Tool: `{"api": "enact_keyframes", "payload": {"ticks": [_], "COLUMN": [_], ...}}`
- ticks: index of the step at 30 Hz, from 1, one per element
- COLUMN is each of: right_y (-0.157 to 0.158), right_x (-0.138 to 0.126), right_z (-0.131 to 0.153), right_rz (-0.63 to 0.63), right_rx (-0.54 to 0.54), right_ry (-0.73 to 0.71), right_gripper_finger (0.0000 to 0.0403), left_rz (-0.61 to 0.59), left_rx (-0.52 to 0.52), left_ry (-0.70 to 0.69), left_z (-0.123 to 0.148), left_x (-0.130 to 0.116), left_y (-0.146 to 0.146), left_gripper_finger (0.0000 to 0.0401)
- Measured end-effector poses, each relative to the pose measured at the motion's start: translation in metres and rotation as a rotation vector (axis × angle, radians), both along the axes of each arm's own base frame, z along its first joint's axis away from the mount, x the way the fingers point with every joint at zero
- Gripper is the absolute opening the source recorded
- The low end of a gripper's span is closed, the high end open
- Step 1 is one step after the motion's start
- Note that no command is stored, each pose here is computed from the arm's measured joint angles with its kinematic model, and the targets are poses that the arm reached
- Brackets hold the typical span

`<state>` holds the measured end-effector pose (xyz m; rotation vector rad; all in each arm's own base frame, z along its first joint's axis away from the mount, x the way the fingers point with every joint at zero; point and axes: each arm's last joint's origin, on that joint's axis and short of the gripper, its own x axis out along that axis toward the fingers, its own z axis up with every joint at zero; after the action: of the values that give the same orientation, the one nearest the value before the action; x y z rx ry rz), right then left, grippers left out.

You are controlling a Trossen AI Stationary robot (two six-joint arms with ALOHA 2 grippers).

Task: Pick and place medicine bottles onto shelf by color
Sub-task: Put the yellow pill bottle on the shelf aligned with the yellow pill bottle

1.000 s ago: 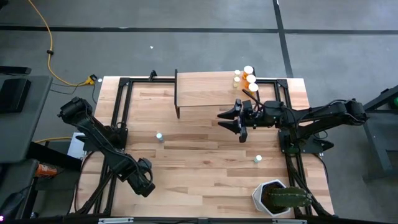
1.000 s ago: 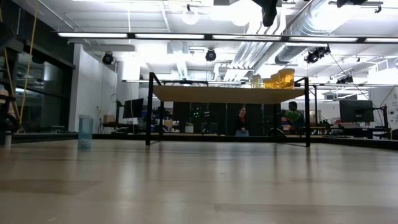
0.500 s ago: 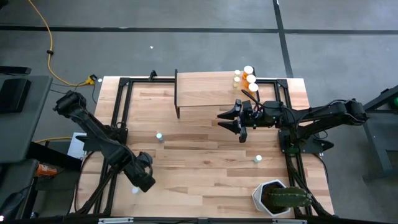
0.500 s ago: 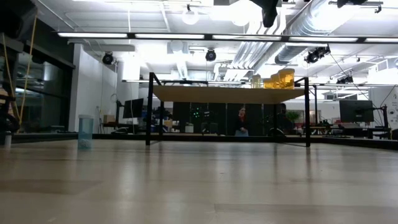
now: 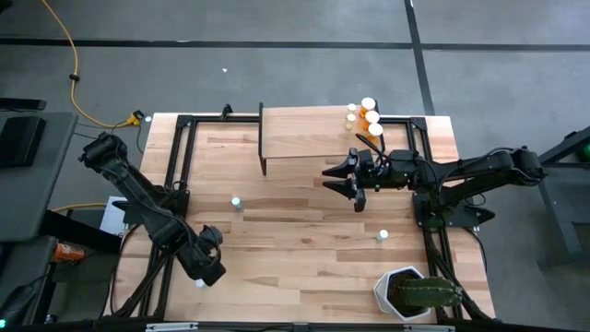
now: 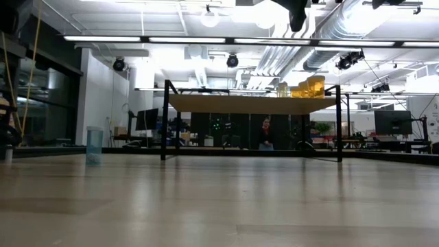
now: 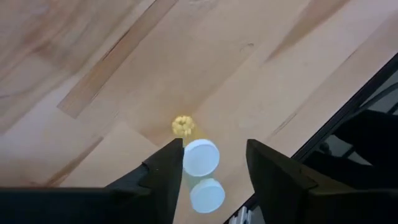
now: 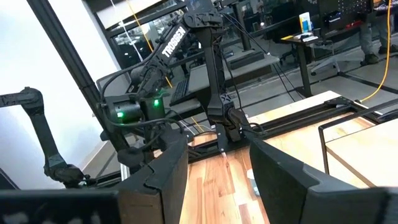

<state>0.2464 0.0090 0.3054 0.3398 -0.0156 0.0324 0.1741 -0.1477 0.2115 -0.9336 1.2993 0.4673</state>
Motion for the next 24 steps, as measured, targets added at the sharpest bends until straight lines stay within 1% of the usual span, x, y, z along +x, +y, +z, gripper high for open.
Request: {"api": "enact_keyframes", "payload": {"ticks": [3, 8, 11, 18, 24], "right_y": [0.000, 0.000, 0.000, 0.000, 0.000], "right_x": [0.000, 0.000, 0.000, 0.000, 0.000], "right_z": [0.000, 0.000, 0.000, 0.000, 0.000], "right_rz": [0.000, 0.000, -0.003, -0.011, -0.011], "right_rx": [0.000, 0.000, 0.000, 0.000, 0.000], "right_ry": [0.001, 0.002, 0.002, 0.002, 0.003], "right_gripper_finger": [0.0165, 0.0165, 0.0165, 0.0165, 0.0165], "left_rz": [-0.019, -0.008, -0.010, -0.008, -0.004], "left_rx": [0.006, 0.021, 0.036, 0.057, 0.042], "left_ry": [0.007, 0.036, 0.055, 0.078, 0.124], "left_z": [-0.001, -0.007, -0.013, -0.024, -0.034], "left_x": [-0.004, -0.005, -0.004, 0.001, 0.004], "left_y": [-0.004, -0.010, -0.013, -0.017, -0.023], "left_gripper_finger": [0.0191, 0.0235, 0.0253, 0.0262, 0.0262]}}
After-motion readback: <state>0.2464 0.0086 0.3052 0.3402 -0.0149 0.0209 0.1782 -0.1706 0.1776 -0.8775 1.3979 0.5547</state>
